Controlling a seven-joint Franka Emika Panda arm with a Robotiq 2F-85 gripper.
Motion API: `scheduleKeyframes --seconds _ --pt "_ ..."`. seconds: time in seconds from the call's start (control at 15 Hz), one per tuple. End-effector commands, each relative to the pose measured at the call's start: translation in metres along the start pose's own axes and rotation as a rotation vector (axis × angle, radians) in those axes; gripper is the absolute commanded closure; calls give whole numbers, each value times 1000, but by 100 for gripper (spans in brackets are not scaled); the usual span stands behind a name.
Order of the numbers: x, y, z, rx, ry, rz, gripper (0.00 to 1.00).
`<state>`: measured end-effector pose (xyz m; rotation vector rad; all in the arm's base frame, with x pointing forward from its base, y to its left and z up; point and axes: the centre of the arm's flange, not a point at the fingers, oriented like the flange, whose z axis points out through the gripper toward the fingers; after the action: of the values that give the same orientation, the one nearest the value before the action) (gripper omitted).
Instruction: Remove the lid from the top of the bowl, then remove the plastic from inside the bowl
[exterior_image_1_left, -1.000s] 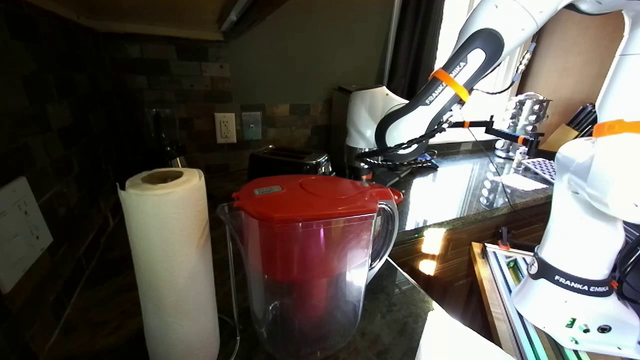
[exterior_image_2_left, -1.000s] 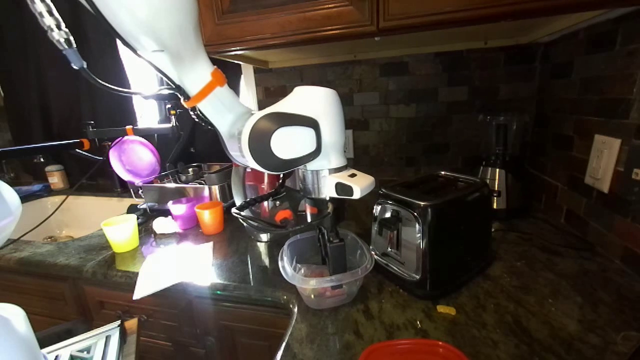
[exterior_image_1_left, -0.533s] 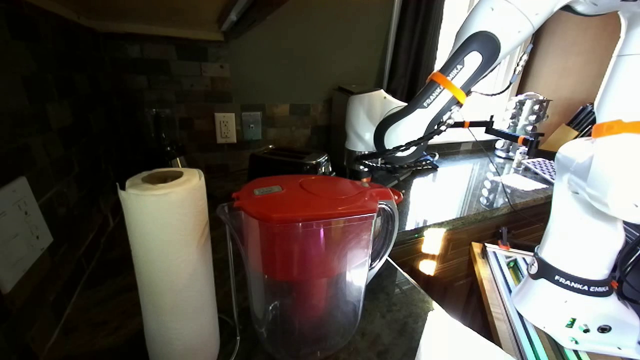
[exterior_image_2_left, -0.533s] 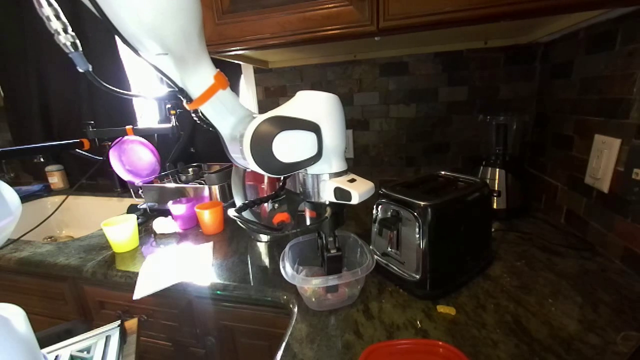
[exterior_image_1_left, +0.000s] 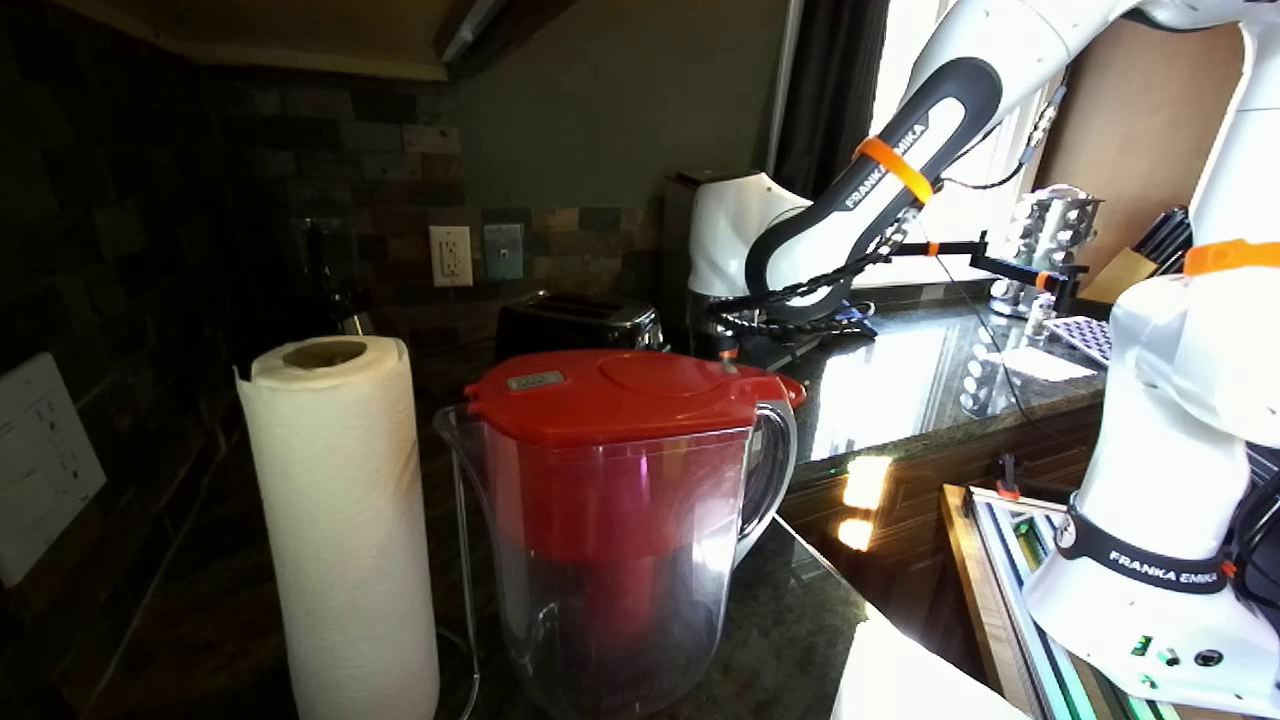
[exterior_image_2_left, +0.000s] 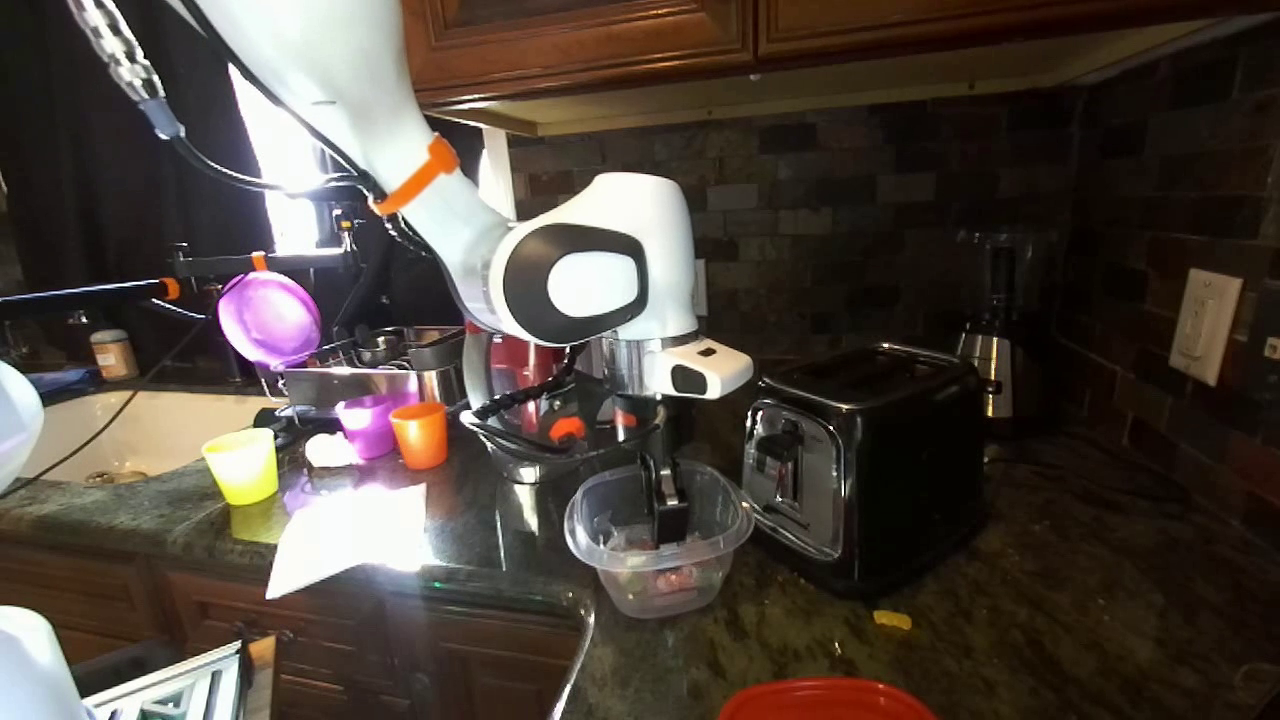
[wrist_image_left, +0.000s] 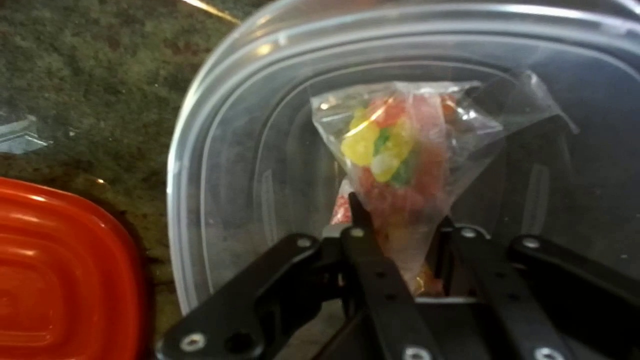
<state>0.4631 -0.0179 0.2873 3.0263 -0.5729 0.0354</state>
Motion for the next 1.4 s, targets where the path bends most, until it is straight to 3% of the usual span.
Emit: scheduleKeyframes --seconds 0.0,1.33 --pt "-5 1 1 -12 -24 7 94" --pt "-17 10 -59 13 27 -28 100"
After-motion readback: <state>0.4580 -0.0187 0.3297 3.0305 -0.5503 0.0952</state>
